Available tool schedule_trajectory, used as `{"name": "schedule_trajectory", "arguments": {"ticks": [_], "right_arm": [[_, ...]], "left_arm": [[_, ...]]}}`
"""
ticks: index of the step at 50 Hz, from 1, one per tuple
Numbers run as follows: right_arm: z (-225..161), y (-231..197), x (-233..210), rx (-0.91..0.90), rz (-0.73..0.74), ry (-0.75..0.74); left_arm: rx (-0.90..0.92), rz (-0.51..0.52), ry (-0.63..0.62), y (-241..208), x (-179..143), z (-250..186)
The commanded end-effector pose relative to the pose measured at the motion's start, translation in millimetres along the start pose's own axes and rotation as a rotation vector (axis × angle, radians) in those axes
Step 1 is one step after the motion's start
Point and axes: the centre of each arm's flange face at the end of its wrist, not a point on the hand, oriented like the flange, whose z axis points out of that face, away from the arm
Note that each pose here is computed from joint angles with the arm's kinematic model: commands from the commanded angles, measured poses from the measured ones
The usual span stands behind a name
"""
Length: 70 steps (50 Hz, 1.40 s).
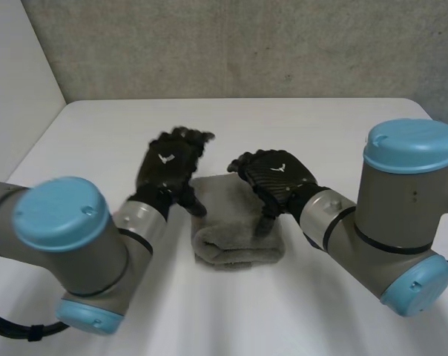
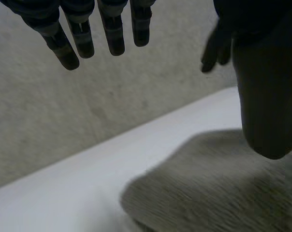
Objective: Fold the towel.
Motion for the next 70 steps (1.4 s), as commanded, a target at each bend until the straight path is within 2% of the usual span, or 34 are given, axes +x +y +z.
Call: {"name": "schedule_trajectory", "arguments": {"ticks": [1, 8, 15, 20, 21, 22, 23, 24, 25, 26, 27, 28, 30, 32, 33, 35, 39, 70], "right_arm": [[20.3, 46.8, 7.9, -0.078, 0.031, 0.004], [31.3, 69.7, 14.6, -0.129, 0.050, 0.019], [27.3, 55.1, 23.4, -0.097, 0.048, 0.050], [3.2, -1.8, 35.1, 0.053, 0.037, 0.103], [3.1, -1.9, 35.1, 0.054, 0.037, 0.103], [-5.6, -20.4, 37.8, 0.107, 0.039, 0.122], [-5.7, -20.6, 37.9, 0.107, 0.039, 0.122], [-15.1, -39.1, 41.3, 0.163, 0.051, 0.149], [-26.1, -58.3, 46.3, 0.221, 0.071, 0.186], [-26.2, -58.5, 46.4, 0.221, 0.071, 0.186], [-37.8, -76.8, 55.8, 0.281, 0.089, 0.240], [-38.0, -77.0, 55.9, 0.282, 0.089, 0.241], [-61.4, -104.8, 73.6, 0.357, 0.099, 0.352], [-69.8, -110.6, 78.4, 0.357, 0.103, 0.392], [-74.4, -112.5, 80.3, 0.340, 0.106, 0.412], [-75.7, -112.2, 80.1, 0.315, 0.110, 0.418], [-75.2, -108.0, 80.1, 0.266, 0.102, 0.426], [-71.9, -101.4, 75.4, 0.237, 0.076, 0.423]], "left_arm": [[-0.159, 0.014, 0.043, 46.3, 16.3, -0.2], [-0.250, 0.019, 0.046, 64.4, 16.7, -1.8], [-0.217, 0.021, 0.036, 44.7, 12.4, 1.1], [-0.092, 0.013, 0.031, -24.5, 9.6, -3.5], [-0.091, 0.013, 0.031, -24.7, 9.6, -3.5], [-0.056, 0.011, 0.029, -45.0, 8.8, -7.1], [-0.020, 0.005, 0.025, -66.2, 6.7, -11.6], [-0.019, 0.005, 0.025, -66.4, 6.7, -11.6], [0.009, 0.000, 0.017, -84.7, 3.6, -15.8], [0.032, -0.001, 0.002, -103.0, -1.4, -20.6], [0.032, -0.001, 0.002, -103.2, -1.4, -20.7], [0.042, -0.005, -0.022, -117.2, -8.3, -25.3], [0.036, -0.009, -0.067, -127.0, -18.0, -28.3], [0.020, -0.052, -0.179, -138.6, -34.9, -33.5], [0.020, -0.053, -0.180, -138.6, -35.0, -33.5], [0.002, -0.092, -0.268, -145.5, -43.5, -39.4], [-0.020, -0.099, -0.303, -148.7, -46.5, -45.5], [-0.036, -0.103, -0.302, -147.9, -46.3, -47.0]]}}
